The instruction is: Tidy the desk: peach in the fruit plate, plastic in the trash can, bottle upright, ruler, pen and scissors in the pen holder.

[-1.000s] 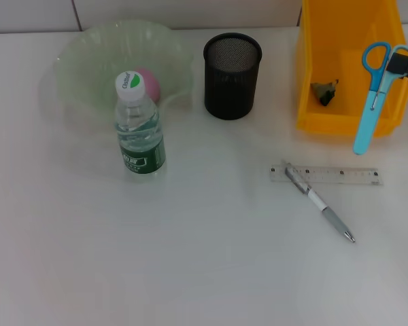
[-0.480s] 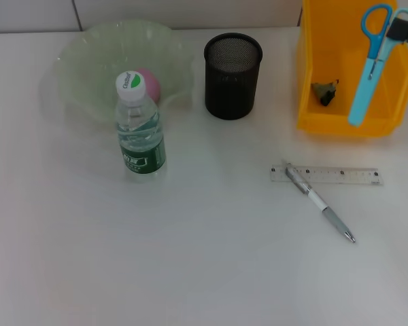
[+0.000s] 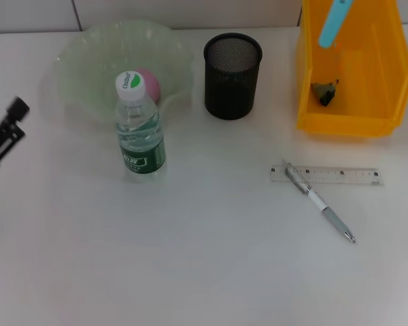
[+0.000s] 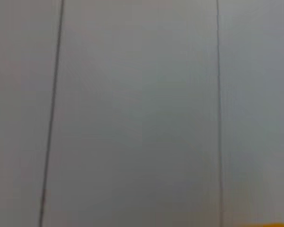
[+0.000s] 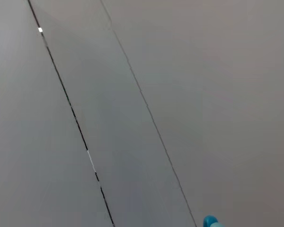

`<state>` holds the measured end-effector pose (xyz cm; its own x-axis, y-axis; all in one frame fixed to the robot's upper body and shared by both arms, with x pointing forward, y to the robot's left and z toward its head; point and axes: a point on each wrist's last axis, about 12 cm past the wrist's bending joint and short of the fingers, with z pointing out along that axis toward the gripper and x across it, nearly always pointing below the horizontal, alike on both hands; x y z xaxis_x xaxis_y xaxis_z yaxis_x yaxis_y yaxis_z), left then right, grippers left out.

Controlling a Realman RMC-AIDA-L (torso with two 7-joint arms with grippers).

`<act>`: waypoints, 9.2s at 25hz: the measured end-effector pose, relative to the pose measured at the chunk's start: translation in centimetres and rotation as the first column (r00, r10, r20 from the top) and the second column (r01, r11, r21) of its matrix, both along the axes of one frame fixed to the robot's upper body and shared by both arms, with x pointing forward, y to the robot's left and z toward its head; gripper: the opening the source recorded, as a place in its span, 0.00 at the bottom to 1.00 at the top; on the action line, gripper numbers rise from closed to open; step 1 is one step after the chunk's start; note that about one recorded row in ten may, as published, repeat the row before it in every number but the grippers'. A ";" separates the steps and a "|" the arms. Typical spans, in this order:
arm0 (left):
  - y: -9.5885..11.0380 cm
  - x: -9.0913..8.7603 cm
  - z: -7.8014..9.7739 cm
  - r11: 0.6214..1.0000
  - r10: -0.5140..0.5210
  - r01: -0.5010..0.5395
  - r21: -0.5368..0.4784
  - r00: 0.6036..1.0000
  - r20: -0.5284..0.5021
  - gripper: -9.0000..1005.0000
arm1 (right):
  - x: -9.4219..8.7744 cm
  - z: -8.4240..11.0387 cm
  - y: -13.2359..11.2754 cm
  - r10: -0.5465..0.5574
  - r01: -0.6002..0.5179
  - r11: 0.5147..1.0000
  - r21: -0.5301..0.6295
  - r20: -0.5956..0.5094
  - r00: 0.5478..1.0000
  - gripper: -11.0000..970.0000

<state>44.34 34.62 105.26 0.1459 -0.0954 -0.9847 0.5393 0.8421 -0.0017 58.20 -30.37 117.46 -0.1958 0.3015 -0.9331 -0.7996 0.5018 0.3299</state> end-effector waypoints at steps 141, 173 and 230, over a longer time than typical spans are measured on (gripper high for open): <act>-7.5 -0.4 -2.9 0.794 -0.558 0.606 0.050 0.759 -0.336 0.77 | 2.9 -4.8 14.9 0.291 -0.439 0.028 -0.898 -0.413 0.863 0.81; -7.5 -0.7 -3.0 0.789 -0.564 0.613 0.047 0.752 -0.341 0.77 | 3.1 -5.5 15.2 0.273 -0.462 0.030 -0.887 -0.437 0.857 0.64; -7.4 -0.5 -2.2 0.775 -0.593 0.630 0.043 0.749 -0.295 0.77 | 5.2 1.8 11.3 -0.050 0.117 0.978 -0.175 0.348 0.936 0.40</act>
<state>43.82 27.18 103.08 -0.1509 0.0540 -0.9871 0.9345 0.3334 -0.1247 63.43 -19.11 119.27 0.1608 0.1138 -0.9804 -0.7994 0.5976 -0.0617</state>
